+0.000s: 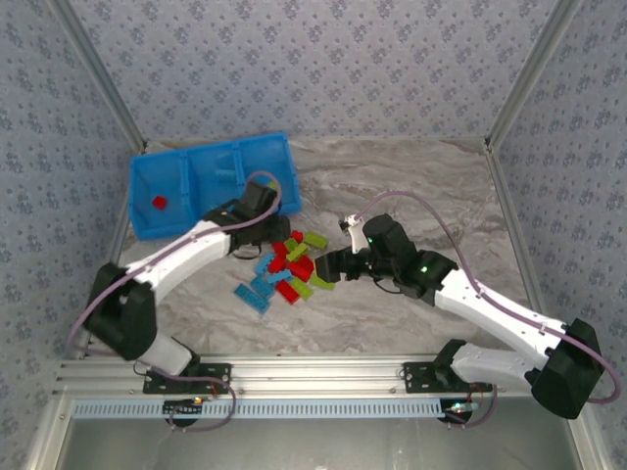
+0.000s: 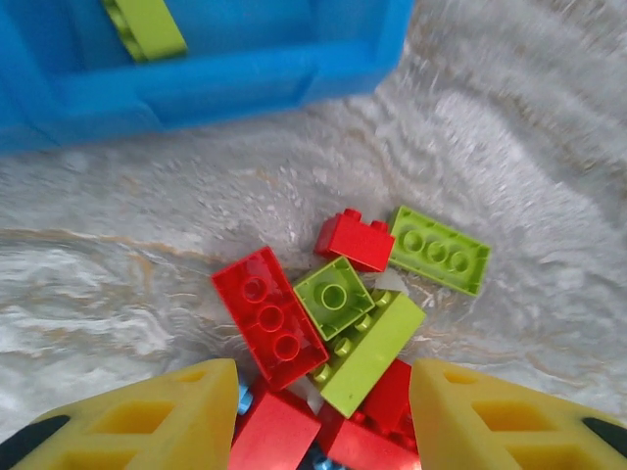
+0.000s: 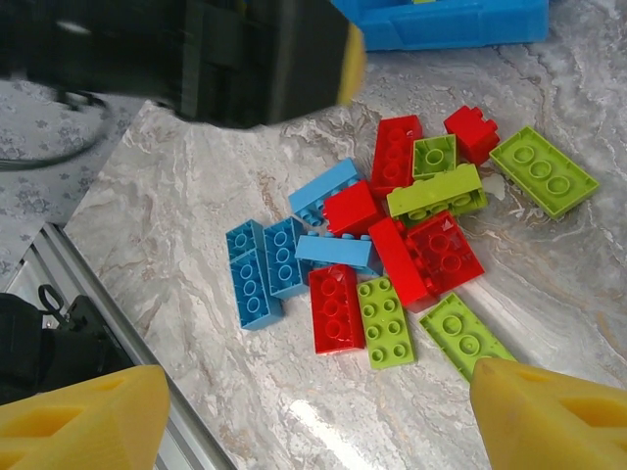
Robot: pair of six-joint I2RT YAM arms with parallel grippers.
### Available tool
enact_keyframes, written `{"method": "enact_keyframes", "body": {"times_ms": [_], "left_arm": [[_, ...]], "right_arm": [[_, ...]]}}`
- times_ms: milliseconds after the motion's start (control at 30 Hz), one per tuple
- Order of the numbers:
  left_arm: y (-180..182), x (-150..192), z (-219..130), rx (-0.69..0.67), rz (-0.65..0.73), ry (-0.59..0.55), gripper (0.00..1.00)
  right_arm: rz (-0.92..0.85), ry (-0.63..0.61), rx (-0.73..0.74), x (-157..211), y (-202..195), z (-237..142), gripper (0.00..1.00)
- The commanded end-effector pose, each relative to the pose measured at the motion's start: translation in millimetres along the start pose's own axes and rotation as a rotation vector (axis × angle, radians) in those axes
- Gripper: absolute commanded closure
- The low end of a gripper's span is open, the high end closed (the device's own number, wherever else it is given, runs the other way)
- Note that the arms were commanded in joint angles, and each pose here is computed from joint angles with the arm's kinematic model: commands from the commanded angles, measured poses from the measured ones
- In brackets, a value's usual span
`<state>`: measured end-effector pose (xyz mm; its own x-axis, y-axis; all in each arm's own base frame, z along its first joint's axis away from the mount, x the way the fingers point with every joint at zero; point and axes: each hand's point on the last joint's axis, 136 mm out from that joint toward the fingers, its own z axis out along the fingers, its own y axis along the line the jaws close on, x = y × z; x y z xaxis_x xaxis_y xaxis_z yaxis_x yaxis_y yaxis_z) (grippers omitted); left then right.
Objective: Sort the legos into containers by color
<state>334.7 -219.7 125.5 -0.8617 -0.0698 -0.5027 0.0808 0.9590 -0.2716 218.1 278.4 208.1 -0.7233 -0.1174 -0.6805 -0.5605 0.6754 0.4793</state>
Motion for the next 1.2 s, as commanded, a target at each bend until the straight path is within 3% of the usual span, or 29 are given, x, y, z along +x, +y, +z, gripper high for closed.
{"method": "enact_keyframes", "body": {"times_ms": [0,267,667,1167], "left_arm": [[-32,-14,19,0.07,0.036,-0.016,0.51],[-37,-19,68,0.012,0.238,0.079,0.5],[-14,0,98,-0.058,0.281,0.185,0.47],[-10,17,109,-0.05,0.276,0.239,0.6]], "right_arm": [[0.017,-0.009,0.023,-1,-4,-4,0.17],[0.041,-0.032,0.062,4,-18,-17,0.17],[0.067,-0.047,0.066,5,-26,-25,0.17],[0.08,-0.046,0.064,6,-27,-23,0.17]]}}
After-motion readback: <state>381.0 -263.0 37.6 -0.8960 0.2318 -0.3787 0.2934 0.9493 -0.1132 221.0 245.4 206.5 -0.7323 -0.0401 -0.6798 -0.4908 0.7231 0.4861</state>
